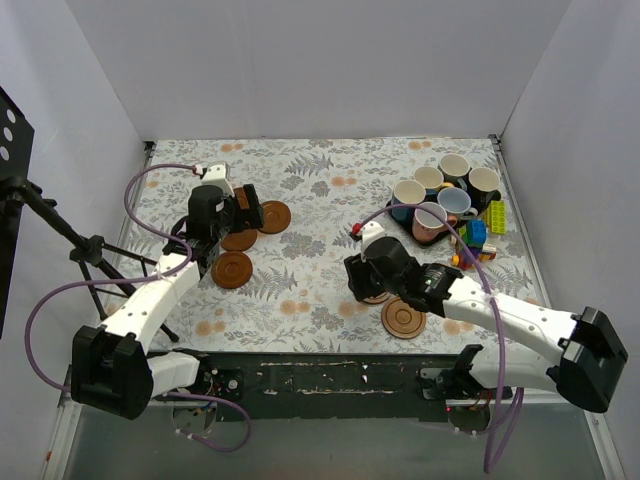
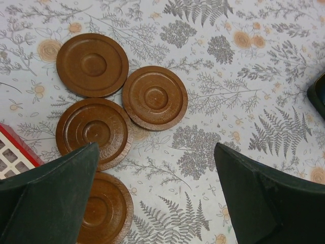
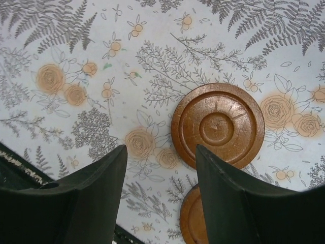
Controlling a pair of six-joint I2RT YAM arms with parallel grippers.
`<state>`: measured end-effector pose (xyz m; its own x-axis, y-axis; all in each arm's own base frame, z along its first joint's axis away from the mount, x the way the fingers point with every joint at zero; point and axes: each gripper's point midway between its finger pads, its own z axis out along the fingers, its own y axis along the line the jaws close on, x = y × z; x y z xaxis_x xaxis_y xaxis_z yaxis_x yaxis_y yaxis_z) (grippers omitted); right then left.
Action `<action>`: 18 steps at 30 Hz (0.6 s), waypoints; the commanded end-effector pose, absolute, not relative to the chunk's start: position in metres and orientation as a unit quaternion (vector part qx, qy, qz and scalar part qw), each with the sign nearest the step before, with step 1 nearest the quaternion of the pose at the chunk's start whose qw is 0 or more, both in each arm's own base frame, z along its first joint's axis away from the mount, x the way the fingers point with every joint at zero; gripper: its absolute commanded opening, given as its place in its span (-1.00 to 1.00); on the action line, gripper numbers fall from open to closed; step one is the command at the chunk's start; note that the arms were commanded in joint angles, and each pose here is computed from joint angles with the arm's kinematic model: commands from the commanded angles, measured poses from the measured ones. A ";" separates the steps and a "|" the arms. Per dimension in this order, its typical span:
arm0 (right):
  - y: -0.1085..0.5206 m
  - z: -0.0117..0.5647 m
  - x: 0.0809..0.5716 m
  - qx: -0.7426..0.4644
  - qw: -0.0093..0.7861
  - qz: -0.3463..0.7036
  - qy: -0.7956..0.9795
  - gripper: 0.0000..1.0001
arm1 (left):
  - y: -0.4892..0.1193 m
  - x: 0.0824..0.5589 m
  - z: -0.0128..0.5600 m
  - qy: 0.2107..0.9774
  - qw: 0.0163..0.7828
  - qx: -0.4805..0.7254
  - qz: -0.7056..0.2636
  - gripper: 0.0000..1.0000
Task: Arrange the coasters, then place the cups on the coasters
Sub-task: Move the coaster to the center of the board.
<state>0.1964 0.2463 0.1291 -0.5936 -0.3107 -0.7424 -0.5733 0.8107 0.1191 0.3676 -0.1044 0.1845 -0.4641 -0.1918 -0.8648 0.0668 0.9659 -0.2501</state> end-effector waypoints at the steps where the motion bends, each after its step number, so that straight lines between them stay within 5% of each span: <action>1: 0.260 0.122 0.220 -0.240 0.410 0.164 0.865 0.29 | -0.093 0.368 0.201 0.828 0.548 -0.044 -0.108 0.96; 18: 0.257 0.051 0.225 -0.281 0.362 0.132 0.879 0.39 | -0.097 0.367 0.193 0.836 0.536 -0.038 -0.114 0.96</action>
<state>0.2169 0.2445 0.0554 -0.5978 -0.4013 -0.6940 -0.5599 0.8286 0.0031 0.3675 -0.1002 0.1890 -0.4381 -0.1922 -0.8782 0.0576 0.9689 -0.2408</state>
